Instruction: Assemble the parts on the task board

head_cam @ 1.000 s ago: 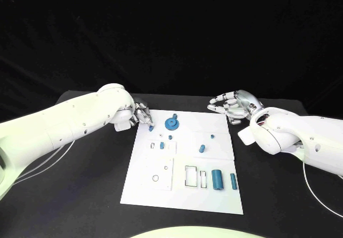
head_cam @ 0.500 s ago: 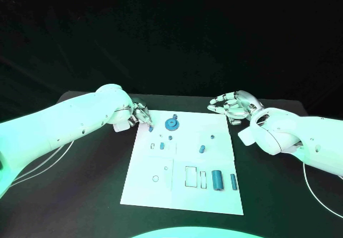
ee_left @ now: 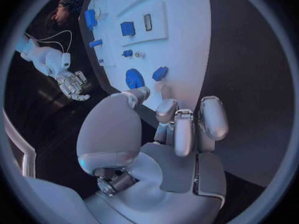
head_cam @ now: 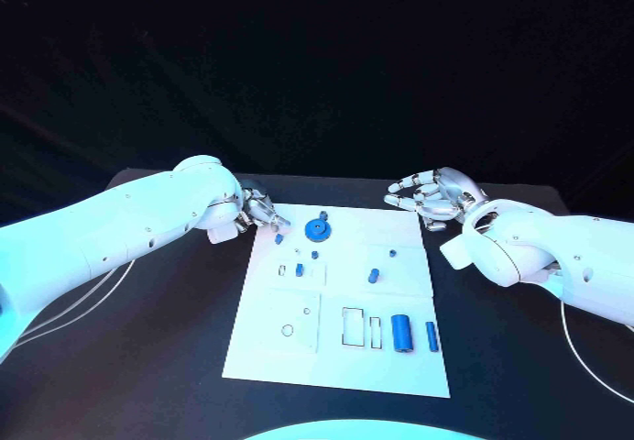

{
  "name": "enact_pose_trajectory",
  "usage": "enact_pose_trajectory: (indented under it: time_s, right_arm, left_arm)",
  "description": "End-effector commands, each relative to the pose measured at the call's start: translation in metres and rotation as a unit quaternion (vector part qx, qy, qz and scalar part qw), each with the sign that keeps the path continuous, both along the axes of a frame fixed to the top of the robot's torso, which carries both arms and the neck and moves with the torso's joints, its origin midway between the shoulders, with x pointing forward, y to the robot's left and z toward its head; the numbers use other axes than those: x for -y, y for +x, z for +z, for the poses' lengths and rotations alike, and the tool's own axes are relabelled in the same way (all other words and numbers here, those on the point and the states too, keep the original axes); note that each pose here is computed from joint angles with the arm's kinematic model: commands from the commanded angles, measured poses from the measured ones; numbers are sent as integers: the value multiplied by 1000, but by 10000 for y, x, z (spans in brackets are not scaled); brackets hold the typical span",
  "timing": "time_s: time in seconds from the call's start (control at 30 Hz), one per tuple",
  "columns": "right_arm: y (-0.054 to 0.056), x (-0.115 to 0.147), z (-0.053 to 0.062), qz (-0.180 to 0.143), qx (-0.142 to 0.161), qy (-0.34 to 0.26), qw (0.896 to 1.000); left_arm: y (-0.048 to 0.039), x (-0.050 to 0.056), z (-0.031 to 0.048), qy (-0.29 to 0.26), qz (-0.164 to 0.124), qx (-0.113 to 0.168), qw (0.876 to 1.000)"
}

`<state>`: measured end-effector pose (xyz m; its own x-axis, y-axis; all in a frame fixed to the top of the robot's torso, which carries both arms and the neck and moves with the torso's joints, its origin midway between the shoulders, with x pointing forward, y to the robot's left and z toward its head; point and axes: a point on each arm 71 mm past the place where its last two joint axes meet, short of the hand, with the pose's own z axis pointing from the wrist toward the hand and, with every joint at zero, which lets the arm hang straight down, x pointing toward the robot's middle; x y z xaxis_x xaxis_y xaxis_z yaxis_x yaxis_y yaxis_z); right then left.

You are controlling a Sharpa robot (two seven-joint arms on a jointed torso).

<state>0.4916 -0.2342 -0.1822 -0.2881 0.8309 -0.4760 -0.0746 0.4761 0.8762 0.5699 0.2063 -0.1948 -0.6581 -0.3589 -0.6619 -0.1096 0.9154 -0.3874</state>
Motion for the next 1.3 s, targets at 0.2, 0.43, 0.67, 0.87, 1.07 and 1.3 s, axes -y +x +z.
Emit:
enact_pose_trajectory:
  time_s: [0.2,0.43,0.67,0.87,1.07,1.3]
  right_arm:
    - [-6,-5,5,6,6,-1,1000]
    - [-6,0,5,6,5,-1,1000]
    - [-6,-1,2,7,5,-1,1000]
    - [-5,-3,0,7,5,-1,1000]
    - [-5,-2,-1,7,4,-1,1000]
    - [-4,-5,-3,7,4,-1,1000]
  left_arm:
    - [-44,26,7,3,-30,-4,1000]
    - [-64,21,9,20,-43,-3,999]
    - [-96,43,-1,31,-62,-13,998]
    - [-105,55,-5,32,-67,-16,997]
    - [-102,56,-5,32,-67,-15,997]
    - [-106,69,-6,29,-69,-17,997]
